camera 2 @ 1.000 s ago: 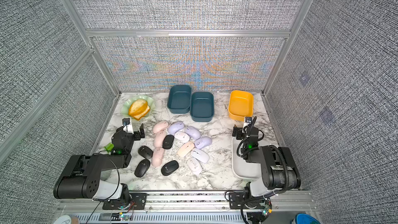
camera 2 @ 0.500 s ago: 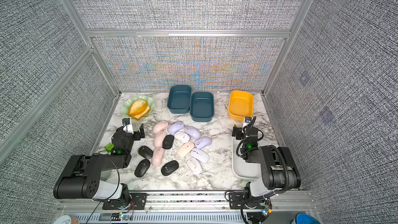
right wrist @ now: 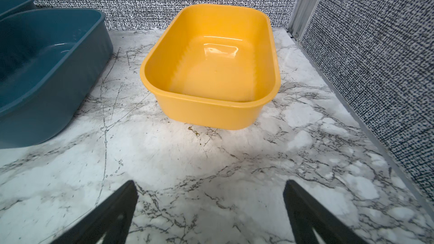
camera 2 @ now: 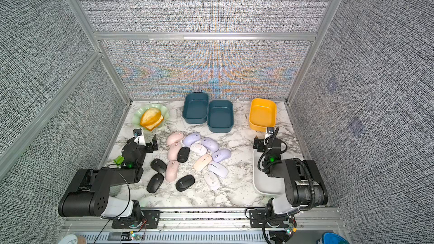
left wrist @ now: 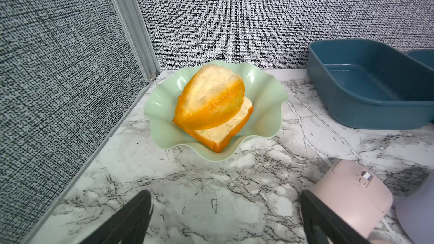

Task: Place the mice by color into the storage box
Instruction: Move the storage box to the center of the board.

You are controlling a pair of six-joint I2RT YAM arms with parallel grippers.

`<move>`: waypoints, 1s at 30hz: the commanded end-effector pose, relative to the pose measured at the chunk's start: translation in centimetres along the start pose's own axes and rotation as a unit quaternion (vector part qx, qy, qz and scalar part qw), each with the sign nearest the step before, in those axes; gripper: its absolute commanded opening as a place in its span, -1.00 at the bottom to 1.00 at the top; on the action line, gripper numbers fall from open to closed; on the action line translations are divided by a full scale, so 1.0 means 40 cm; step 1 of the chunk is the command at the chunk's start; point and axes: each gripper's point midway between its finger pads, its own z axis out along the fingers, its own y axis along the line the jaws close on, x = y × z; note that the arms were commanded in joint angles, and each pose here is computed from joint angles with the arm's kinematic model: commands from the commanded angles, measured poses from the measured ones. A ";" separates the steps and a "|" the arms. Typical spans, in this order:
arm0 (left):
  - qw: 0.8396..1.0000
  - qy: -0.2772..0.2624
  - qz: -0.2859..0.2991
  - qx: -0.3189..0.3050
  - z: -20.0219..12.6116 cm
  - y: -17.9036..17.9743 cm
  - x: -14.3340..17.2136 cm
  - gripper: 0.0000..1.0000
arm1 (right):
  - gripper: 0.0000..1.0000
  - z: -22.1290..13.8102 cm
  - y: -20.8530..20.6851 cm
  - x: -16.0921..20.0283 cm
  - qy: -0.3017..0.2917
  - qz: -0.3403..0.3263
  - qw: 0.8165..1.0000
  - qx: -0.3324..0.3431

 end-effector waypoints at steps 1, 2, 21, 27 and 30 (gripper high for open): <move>1.000 -0.002 0.001 0.002 0.000 -0.001 -0.003 0.98 | 0.98 -0.001 0.001 -0.018 -0.013 -0.001 1.000 0.000; 1.000 -0.002 0.001 0.002 0.000 -0.001 -0.004 0.98 | 0.98 -0.001 0.001 -0.017 -0.012 -0.001 1.000 0.000; 1.000 -0.006 0.001 0.001 -0.003 0.001 -0.010 0.98 | 0.99 0.009 -0.020 -0.045 0.001 0.018 1.000 0.002; 1.000 0.003 -0.005 0.024 -0.007 -0.016 -0.156 0.98 | 0.98 -0.041 -0.018 -0.190 0.020 -0.021 0.999 0.046; 0.997 -0.021 -0.034 0.059 -0.038 -0.041 -0.286 0.98 | 0.98 -0.102 -0.002 -0.288 0.020 -0.008 0.997 0.079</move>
